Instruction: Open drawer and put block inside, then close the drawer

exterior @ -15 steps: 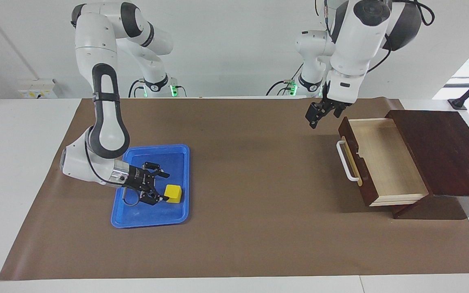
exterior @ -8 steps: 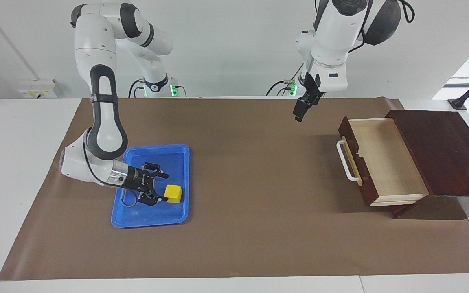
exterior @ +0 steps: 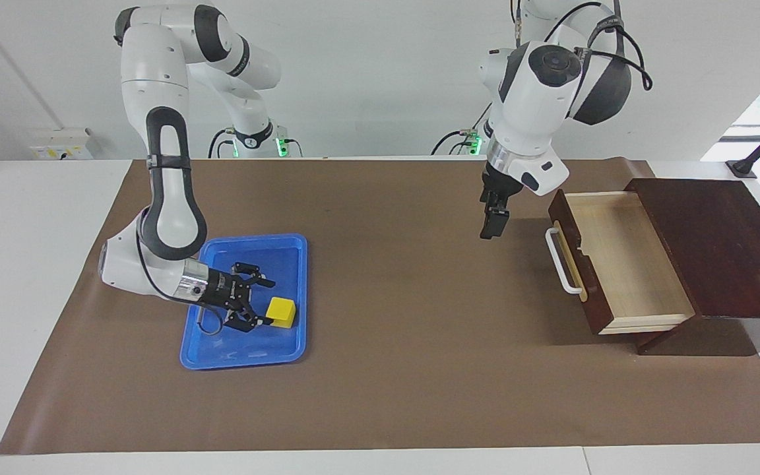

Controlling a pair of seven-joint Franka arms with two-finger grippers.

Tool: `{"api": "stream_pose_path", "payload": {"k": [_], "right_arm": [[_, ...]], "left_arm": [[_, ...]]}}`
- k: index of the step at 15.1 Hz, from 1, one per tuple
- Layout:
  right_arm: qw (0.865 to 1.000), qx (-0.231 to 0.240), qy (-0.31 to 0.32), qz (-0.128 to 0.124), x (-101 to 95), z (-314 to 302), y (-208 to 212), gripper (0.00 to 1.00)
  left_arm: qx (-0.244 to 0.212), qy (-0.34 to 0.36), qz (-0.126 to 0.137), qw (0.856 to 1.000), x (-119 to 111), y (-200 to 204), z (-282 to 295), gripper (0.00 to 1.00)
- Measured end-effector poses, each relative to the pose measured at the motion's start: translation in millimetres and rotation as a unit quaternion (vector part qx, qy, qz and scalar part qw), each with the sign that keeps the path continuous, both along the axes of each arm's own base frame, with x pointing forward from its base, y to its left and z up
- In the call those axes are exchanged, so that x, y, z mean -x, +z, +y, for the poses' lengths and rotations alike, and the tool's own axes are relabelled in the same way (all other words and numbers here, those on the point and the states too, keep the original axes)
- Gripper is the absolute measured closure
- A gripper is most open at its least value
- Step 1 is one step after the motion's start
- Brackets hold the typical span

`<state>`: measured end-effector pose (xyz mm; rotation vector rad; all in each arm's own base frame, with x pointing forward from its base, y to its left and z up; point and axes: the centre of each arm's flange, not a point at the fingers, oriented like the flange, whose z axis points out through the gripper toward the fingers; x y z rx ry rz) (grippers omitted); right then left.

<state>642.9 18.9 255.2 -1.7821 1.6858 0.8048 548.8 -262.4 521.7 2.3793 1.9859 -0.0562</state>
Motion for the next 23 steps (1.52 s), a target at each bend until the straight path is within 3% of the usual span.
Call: {"api": "stream_pose_path", "payload": {"k": [5, 11, 23], "right_arm": [[1.000, -0.011, -0.010, 0.000, -0.8, 1.1, 1.8, 0.00], [1.000, -0.017, -0.012, -0.003, 4.4, -0.8, 15.1, 0.00], [0.999, -0.032, -0.043, -0.006, 15.8, -1.0, 3.7, 0.00]], "left_arm": [[0.012, 0.091, -0.009, 0.996, -5.8, -12.6, -15.5, 0.00], [0.013, 0.095, -0.009, 0.995, -4.3, -17.0, -22.0, 0.00], [0.011, 0.091, -0.006, 0.996, -1.0, -22.5, -25.9, 0.00]]}}
